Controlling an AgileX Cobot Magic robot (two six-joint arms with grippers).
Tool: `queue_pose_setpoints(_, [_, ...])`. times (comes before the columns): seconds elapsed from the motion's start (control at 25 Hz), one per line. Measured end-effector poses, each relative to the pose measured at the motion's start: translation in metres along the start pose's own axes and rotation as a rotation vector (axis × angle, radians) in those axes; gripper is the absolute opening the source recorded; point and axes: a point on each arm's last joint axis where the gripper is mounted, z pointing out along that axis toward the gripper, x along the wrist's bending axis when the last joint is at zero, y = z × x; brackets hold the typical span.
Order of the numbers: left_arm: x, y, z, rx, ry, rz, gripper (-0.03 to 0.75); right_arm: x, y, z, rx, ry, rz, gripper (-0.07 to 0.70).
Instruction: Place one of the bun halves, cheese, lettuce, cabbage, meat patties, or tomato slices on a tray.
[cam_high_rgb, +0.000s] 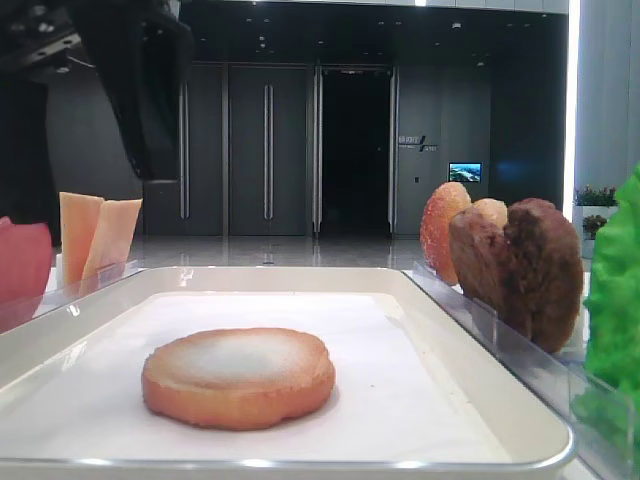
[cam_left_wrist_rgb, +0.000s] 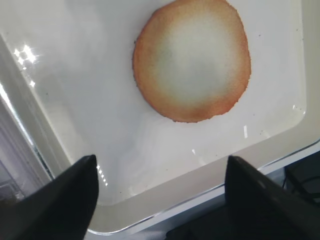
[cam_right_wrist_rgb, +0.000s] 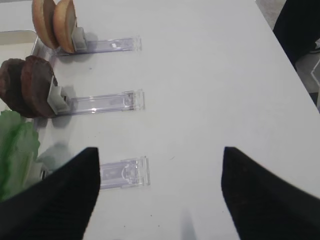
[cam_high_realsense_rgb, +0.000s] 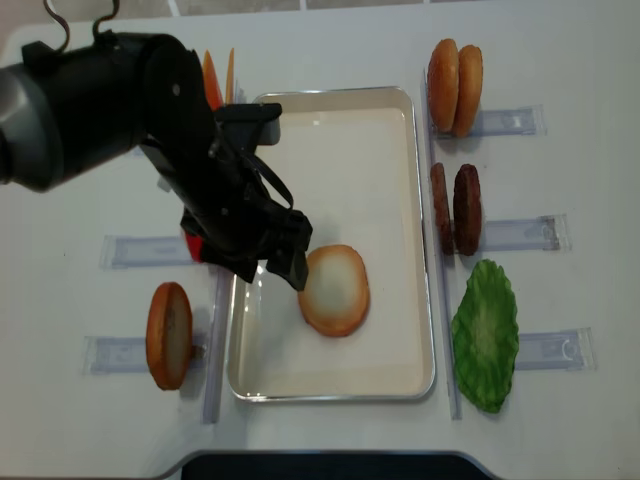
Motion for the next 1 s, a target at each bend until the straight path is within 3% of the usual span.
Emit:
queue_pose_setpoints(0.2, [-0.001, 0.0, -0.016, -0.003, 0.024, 0.014, 0.629, 0.0, 0.0, 0.0, 0.0, 0.0, 0.0, 0.514])
queue_pose_setpoints(0.52, [0.001, 0.001, -0.039, 0.065, 0.127, 0.04, 0.631, 0.0, 0.0, 0.0, 0.0, 0.0, 0.0, 0.514])
queue_pose_setpoints(1.0, [0.013, 0.002, -0.057, 0.008, 0.206, 0.013, 0.631, 0.0, 0.0, 0.0, 0.0, 0.0, 0.0, 0.514])
